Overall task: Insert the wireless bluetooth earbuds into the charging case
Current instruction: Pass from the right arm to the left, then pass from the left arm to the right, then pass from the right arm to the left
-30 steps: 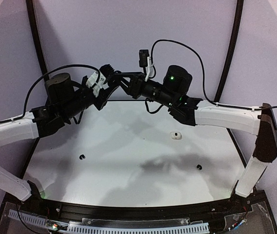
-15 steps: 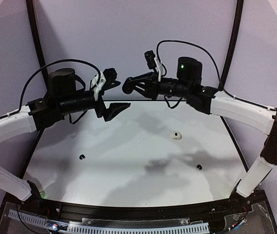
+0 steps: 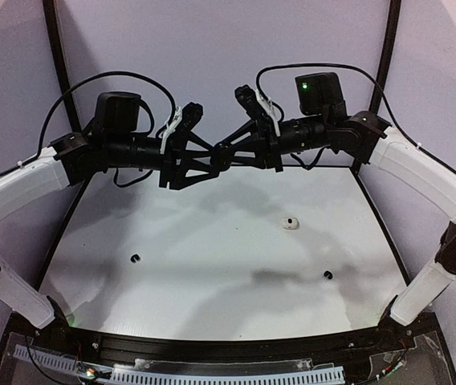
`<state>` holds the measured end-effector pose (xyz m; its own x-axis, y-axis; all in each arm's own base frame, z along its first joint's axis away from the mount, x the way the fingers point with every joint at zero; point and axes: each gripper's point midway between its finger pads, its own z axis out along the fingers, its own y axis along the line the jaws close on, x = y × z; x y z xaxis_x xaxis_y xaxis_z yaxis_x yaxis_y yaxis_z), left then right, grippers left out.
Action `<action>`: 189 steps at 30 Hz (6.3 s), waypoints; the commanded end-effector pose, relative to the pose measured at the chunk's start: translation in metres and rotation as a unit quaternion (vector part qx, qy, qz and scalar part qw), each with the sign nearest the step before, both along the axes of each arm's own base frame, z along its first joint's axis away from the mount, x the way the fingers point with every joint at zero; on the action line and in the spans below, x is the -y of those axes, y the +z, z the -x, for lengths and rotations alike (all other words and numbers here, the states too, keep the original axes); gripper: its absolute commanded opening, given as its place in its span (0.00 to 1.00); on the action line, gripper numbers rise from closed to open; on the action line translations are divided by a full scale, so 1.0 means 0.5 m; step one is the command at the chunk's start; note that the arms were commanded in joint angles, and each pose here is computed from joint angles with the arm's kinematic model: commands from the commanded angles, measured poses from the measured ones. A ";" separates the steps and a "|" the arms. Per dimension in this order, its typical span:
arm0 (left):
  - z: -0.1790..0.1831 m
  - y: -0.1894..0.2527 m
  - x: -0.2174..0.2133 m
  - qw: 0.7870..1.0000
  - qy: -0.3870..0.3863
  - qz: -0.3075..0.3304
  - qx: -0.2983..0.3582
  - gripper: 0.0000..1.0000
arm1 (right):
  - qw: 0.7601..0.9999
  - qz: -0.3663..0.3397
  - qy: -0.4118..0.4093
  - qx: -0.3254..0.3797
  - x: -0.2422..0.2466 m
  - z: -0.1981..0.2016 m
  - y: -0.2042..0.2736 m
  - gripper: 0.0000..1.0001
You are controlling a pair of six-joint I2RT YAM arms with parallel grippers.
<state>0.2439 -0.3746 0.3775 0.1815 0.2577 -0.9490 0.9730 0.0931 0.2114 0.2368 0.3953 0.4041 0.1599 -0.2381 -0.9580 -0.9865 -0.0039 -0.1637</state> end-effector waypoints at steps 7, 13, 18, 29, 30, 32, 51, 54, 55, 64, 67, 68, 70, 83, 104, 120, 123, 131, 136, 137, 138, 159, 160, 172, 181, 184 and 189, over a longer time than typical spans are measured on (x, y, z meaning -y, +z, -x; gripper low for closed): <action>0.015 0.013 0.005 1.000 -0.009 -0.010 -0.007 0.36 | 1.000 -0.002 0.008 0.027 -0.010 0.027 0.027 0.00; 0.022 0.023 0.007 1.000 -0.016 -0.003 -0.005 0.06 | 1.000 0.005 0.009 0.018 -0.017 0.023 0.013 0.00; 0.025 0.033 0.007 0.999 -0.011 0.014 -0.027 0.01 | 1.000 -0.010 0.001 0.016 -0.017 0.021 0.020 0.10; -0.029 0.144 -0.053 0.977 0.042 0.174 -0.114 0.01 | 0.988 -0.151 -0.035 -0.008 0.059 0.010 0.062 0.59; -0.040 0.138 -0.069 0.970 0.044 0.189 -0.150 0.01 | 0.986 -0.166 -0.033 -0.008 0.061 0.014 0.064 0.59; -0.028 0.187 -0.088 0.961 0.020 0.244 -0.127 0.01 | 0.979 -0.197 -0.040 -0.016 0.062 0.008 0.079 0.60; 0.014 0.189 -0.086 0.956 -0.025 0.266 -0.118 0.01 | 0.978 -0.202 0.036 -0.032 -0.061 0.011 0.095 0.62; 0.014 0.187 -0.083 0.959 -0.023 0.261 -0.108 0.01 | 0.981 -0.186 0.046 -0.039 -0.079 0.011 0.086 0.60; 0.014 0.186 -0.082 0.960 -0.023 0.259 -0.108 0.01 | 0.981 -0.185 0.048 -0.039 -0.081 0.011 0.087 0.58; 0.015 0.176 -0.076 0.965 -0.022 0.242 -0.098 0.01 | 0.985 -0.161 0.051 -0.046 -0.104 0.001 0.077 0.30; 0.017 0.176 -0.076 0.965 -0.023 0.241 -0.098 0.01 | 0.986 -0.155 0.048 -0.042 -0.102 0.001 0.072 0.36; 0.015 0.174 -0.076 0.966 -0.022 0.239 -0.099 0.01 | 0.987 -0.152 0.045 -0.039 -0.098 0.001 0.072 0.39; 0.011 0.171 -0.073 0.968 -0.016 0.229 -0.097 0.01 | 0.988 -0.144 0.037 -0.031 -0.091 0.002 0.072 0.46; 0.001 0.025 -0.080 0.999 -0.011 -0.015 0.044 0.01 | 0.997 -0.066 -0.022 -0.023 -0.035 -0.006 0.063 0.59; 0.008 0.027 -0.075 0.998 -0.016 -0.035 0.049 0.01 | 0.997 -0.031 0.035 -0.056 -0.084 0.015 0.006 0.55; -0.008 0.035 -0.075 0.999 0.008 -0.024 0.047 0.14 | 0.997 -0.040 0.023 -0.058 -0.095 -0.003 0.021 0.00; -0.046 0.047 -0.099 0.996 0.085 0.003 0.040 0.77 | 0.993 -0.087 0.005 -0.075 -0.074 -0.025 0.049 0.00; -0.015 0.105 -0.125 0.988 0.053 0.145 -0.025 0.86 | 0.942 -0.336 0.018 0.002 0.041 0.027 0.168 0.00; 0.023 0.146 -0.122 0.960 -0.009 0.273 -0.064 0.78 | 0.909 -0.412 0.041 0.036 0.054 0.058 0.188 0.00; 0.031 0.148 -0.116 0.958 -0.018 0.279 -0.068 0.78 | 0.906 -0.419 0.044 0.039 0.053 0.061 0.192 0.00; 0.035 0.158 -0.104 0.954 -0.024 0.293 -0.062 0.76 | 0.893 -0.444 0.053 0.051 0.059 0.073 0.207 0.00; 0.041 0.220 -0.037 0.929 -0.054 0.359 -0.077 0.52 | 0.881 -0.461 0.089 0.052 0.025 0.080 0.214 0.00; 0.041 0.224 -0.036 0.928 -0.056 0.361 -0.074 0.51 | 0.882 -0.459 0.089 0.051 0.022 0.079 0.212 0.00; 0.054 0.229 -0.023 0.931 -0.080 0.351 -0.066 0.35 | 0.890 -0.444 0.083 0.054 0.012 0.073 0.207 0.00; 0.064 0.223 -0.022 0.934 -0.089 0.337 -0.072 0.01 | 0.892 -0.442 0.084 0.048 0.008 0.070 0.203 0.00; 0.060 0.217 -0.021 0.940 -0.078 0.325 -0.067 0.01 | 0.906 -0.417 0.072 0.035 -0.005 0.058 0.189 0.10; 0.029 0.183 -0.021 0.964 -0.022 0.262 -0.028 0.01 | 0.951 -0.308 0.023 0.019 -0.018 0.032 0.144 0.66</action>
<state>0.2262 -0.3647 0.4770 0.0706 -0.3875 -0.9192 0.9966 0.0663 0.0486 0.2138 0.3986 0.4920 0.1780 0.5559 -0.8120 -0.9802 0.0278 -0.1959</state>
